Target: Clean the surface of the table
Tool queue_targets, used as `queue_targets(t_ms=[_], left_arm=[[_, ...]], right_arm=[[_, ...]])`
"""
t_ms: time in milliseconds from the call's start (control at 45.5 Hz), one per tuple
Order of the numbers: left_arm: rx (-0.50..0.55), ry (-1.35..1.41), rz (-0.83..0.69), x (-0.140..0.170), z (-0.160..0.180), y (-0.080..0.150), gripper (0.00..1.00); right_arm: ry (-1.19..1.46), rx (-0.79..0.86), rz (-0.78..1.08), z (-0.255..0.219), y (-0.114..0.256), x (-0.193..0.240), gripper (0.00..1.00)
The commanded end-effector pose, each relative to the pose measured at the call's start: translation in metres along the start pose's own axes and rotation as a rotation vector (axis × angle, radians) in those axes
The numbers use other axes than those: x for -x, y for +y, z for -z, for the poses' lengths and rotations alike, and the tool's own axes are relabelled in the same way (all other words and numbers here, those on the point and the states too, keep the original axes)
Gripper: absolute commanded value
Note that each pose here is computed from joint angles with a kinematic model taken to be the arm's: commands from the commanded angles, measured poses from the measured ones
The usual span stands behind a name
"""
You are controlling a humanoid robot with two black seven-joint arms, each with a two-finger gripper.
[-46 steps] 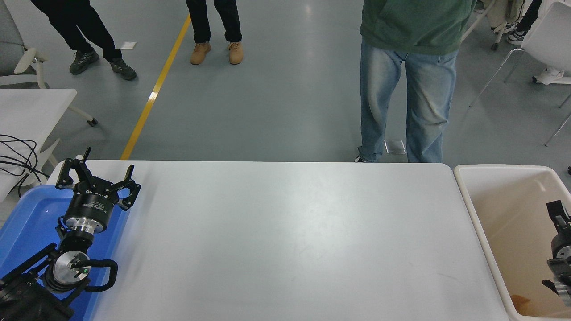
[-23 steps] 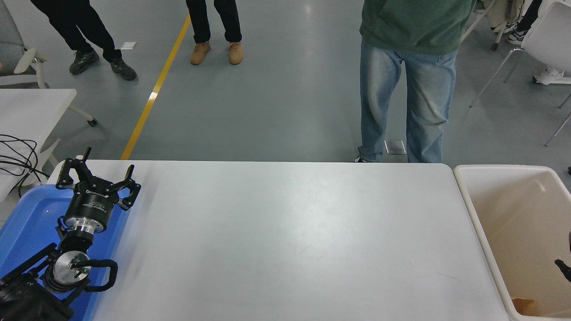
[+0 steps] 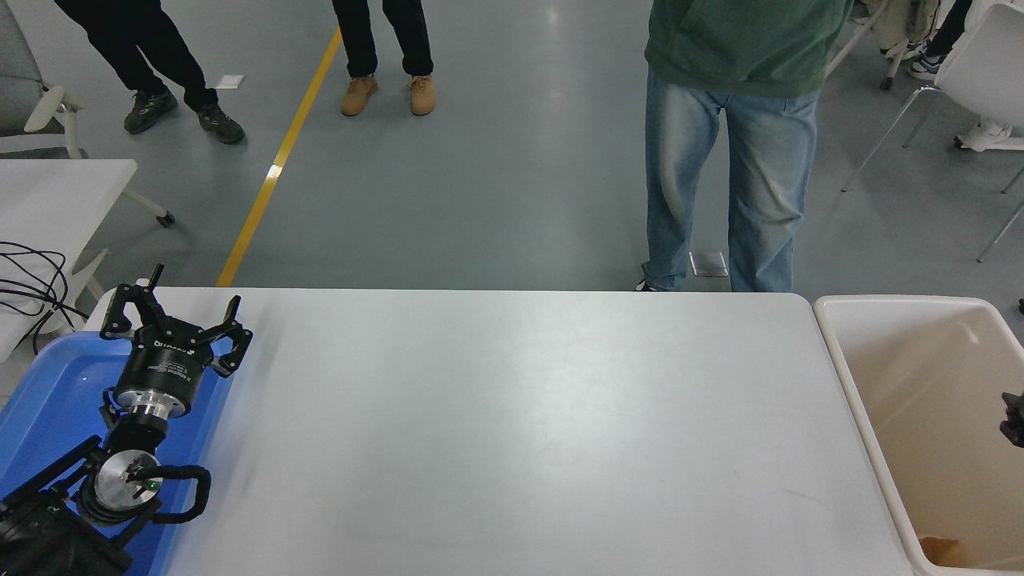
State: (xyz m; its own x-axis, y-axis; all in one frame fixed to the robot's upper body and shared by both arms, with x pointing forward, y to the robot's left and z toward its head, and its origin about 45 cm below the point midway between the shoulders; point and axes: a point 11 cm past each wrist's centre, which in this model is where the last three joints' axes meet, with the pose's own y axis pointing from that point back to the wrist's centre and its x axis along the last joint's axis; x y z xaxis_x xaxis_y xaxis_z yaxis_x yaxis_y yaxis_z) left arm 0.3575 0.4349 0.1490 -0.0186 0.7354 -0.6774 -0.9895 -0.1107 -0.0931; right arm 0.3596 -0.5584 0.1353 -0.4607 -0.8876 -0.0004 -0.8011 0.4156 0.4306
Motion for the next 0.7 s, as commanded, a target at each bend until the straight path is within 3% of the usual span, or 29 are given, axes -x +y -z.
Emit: queue_targets(t_ms=[0, 176, 681], left_arm=[[0.0, -0.001, 0.0, 0.0, 0.0, 0.0, 0.99], [0.0, 0.001, 0.0, 0.0, 0.0, 0.0, 0.99], [0.0, 0.001, 0.0, 0.0, 0.0, 0.0, 0.99]], right_arm=[[-0.185, -0.054, 0.206, 0.021, 0.009, 0.044, 1.0], [-0.315, -0.111, 0.357, 0.04, 0.02, 0.072, 1.0], [-0.624, -0.096, 0.517, -0.011, 0.03, 0.144, 1.0]])
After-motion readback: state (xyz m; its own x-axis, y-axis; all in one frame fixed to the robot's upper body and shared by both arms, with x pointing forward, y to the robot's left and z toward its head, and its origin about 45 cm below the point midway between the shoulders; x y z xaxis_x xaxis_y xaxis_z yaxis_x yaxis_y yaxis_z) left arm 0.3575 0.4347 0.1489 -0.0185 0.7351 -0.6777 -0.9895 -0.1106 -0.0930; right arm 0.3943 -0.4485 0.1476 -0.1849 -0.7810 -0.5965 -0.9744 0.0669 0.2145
